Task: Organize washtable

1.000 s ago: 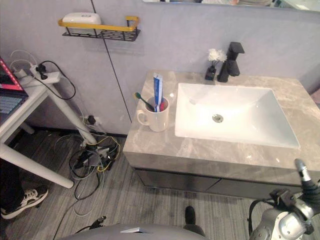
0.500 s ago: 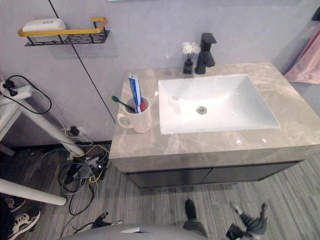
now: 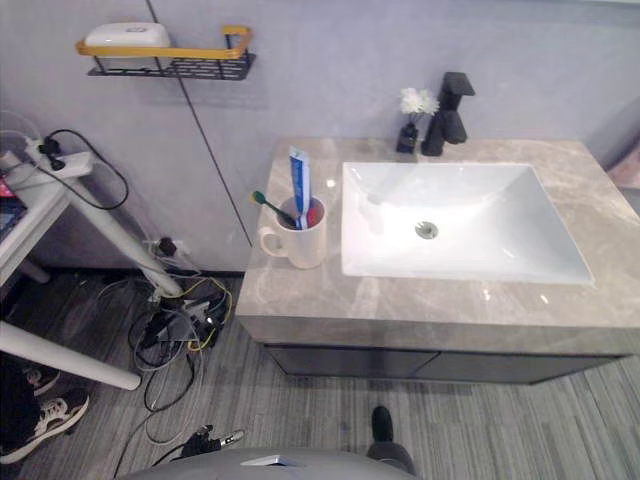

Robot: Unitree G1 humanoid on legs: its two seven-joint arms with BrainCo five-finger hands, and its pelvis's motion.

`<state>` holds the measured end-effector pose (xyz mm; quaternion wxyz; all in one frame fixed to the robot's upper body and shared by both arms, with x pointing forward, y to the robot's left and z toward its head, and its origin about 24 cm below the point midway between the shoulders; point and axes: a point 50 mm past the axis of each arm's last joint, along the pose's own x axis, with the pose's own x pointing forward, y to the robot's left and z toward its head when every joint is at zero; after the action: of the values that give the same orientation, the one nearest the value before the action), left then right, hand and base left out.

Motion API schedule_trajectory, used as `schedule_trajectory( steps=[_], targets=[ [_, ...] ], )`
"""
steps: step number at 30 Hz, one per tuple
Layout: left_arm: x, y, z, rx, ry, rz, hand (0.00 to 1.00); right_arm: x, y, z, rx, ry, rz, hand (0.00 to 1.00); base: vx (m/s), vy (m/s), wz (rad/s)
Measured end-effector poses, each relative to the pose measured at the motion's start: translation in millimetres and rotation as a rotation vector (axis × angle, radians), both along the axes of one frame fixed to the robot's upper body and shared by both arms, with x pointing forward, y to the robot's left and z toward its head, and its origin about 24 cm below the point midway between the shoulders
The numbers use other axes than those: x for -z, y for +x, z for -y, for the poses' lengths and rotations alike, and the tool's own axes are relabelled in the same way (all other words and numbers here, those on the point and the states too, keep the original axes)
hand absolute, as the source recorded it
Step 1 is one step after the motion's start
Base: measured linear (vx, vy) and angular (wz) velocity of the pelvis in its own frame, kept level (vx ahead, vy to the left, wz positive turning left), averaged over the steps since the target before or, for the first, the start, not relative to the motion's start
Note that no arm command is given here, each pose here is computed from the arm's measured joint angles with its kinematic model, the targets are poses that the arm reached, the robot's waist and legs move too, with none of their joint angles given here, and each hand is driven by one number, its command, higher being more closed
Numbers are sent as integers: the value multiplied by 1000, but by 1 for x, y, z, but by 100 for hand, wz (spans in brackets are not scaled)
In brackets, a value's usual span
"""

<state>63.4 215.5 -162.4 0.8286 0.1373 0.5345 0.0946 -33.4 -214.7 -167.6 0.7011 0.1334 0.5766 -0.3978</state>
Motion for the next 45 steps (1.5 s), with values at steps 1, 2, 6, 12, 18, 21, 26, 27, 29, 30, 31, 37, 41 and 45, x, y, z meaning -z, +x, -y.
schedule_trajectory(
  steps=[1, 2, 6, 12, 18, 21, 26, 27, 29, 30, 31, 37, 41, 45],
  targets=[
    [0, -2, -1, -52, -16, 3, 0, 1, 1, 0, -10, 9, -1, 0, 25, -7, 21],
    [1, -5, -3, -114, -33, 7, 0, 2, 3, 0, -15, 16, -3, 0, 38, -17, 22],
    [0, -4, -7, -487, -143, 108, 0, 4, 1, -4, 55, 48, 11, 0, 37, -15, 22],
    [-57, 55, -22, -826, -290, 685, 0, 5, -2, -10, 111, 81, 15, 0, -8, -6, 13],
    [-143, 103, -36, -755, -275, 1138, 0, 3, -2, -6, 41, 64, 34, 0, -6, -12, 9],
    [-197, 114, -30, -650, -243, 1368, 0, 2, -8, -7, 27, 63, 27, 0, 0, 0, 0],
    [-283, 114, -3, -379, -198, 1731, 0, 0, -10, -6, 12, 61, 38, 0, -66, -2, 2],
    [-296, 113, 6, -320, -224, 1787, 0, 0, -11, -6, 25, 62, 41, 0, -98, 11, 0],
    [-308, 112, 21, -248, -276, 1843, 0, 0, -14, -6, 47, 68, 42, 0, -80, 1, -5],
    [-309, 114, 29, -211, -317, 1849, 0, 0, -14, -6, 45, 69, 46, 0, -51, -6, -3],
    [-309, 114, 32, -197, -335, 1846, 0, 0, -14, -6, 45, 71, 49, 0, -51, -2, -3],
    [-309, 121, 63, -64, -507, 1815, 0, 0, -15, -6, 44, 71, 58, 0, -5, 0, -1],
    [-299, 130, 86, 60, -653, 1732, 0, 0, -14, -6, 45, 74, 55, 0, 0, 0, 0],
    [-303, 132, 101, 170, -741, 1713, 100, 2, -12, -5, 37, 82, 44, 0, 0, 0, 0]
  ],
)
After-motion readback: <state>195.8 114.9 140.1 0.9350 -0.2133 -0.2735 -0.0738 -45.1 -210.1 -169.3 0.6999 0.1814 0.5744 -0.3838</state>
